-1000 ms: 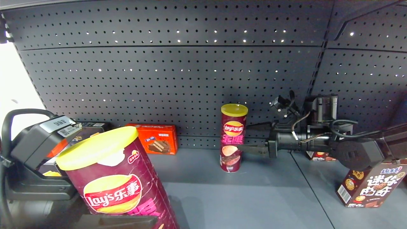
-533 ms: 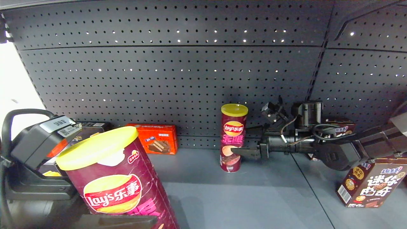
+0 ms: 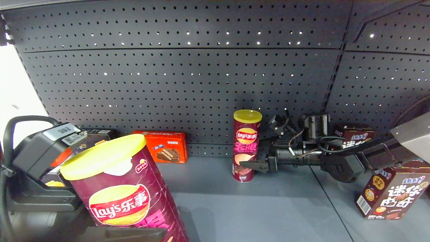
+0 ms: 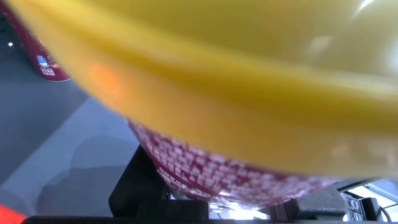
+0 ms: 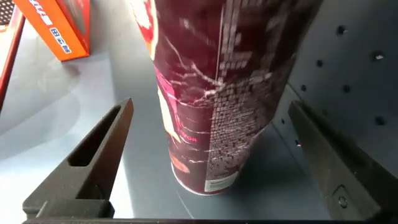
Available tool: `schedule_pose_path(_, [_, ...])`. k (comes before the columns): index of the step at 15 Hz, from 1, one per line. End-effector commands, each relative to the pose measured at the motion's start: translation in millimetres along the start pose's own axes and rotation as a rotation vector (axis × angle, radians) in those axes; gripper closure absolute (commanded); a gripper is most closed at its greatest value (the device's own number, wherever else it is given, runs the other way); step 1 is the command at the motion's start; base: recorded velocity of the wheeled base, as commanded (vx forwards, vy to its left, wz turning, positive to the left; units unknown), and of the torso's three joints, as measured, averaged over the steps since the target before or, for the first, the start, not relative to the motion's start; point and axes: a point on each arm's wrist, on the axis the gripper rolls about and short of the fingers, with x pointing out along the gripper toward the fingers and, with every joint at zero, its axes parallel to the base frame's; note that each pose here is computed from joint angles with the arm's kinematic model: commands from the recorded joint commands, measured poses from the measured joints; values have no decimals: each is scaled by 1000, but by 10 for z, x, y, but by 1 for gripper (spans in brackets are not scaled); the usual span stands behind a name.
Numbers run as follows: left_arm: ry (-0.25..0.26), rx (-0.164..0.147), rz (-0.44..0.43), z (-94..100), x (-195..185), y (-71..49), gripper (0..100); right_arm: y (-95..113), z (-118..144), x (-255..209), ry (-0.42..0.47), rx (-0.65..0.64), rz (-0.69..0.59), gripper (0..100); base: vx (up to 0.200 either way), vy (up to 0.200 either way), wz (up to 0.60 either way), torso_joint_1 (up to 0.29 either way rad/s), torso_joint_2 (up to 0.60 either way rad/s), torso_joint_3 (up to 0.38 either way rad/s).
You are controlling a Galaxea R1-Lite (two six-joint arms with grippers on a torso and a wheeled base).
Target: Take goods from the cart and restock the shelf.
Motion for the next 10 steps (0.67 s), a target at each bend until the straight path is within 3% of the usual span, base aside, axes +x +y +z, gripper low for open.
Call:
schedule_pose_path(1, [1,-3,2,-2,1,8,100,-7,-43,66,7,5,10,0,0,0,0,0,0,0])
schedule_pose_path(10, [0,-5,8,-12,-11,9,100,-90,-139,206,4,10,28,0,0,0,0,0,0,0])
